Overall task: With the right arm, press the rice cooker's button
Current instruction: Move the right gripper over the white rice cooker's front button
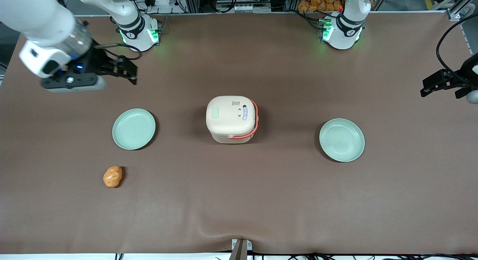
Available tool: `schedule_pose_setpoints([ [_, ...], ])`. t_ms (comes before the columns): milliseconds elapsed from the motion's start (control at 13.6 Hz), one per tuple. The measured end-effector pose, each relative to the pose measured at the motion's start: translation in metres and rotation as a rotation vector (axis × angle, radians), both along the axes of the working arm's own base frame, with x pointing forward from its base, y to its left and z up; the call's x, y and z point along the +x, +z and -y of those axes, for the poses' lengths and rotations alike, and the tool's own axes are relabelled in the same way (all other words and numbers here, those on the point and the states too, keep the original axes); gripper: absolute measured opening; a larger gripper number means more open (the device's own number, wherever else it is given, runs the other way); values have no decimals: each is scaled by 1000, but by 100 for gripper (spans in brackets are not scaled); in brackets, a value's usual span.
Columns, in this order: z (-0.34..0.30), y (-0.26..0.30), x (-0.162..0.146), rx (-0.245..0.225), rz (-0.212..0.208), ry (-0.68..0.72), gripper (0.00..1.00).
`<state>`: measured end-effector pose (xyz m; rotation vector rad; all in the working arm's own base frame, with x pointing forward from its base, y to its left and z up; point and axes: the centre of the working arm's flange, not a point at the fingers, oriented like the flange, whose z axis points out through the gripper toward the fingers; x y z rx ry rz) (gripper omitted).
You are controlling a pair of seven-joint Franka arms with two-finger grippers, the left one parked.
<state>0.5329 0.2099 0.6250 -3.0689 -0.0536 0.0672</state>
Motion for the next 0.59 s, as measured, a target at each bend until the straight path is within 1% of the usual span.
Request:
schedule_pose_setpoints([
  [369,-62,-39,2,-8,-19,19,100],
  [590,-103,-62,-4,-13,-23,8,95],
])
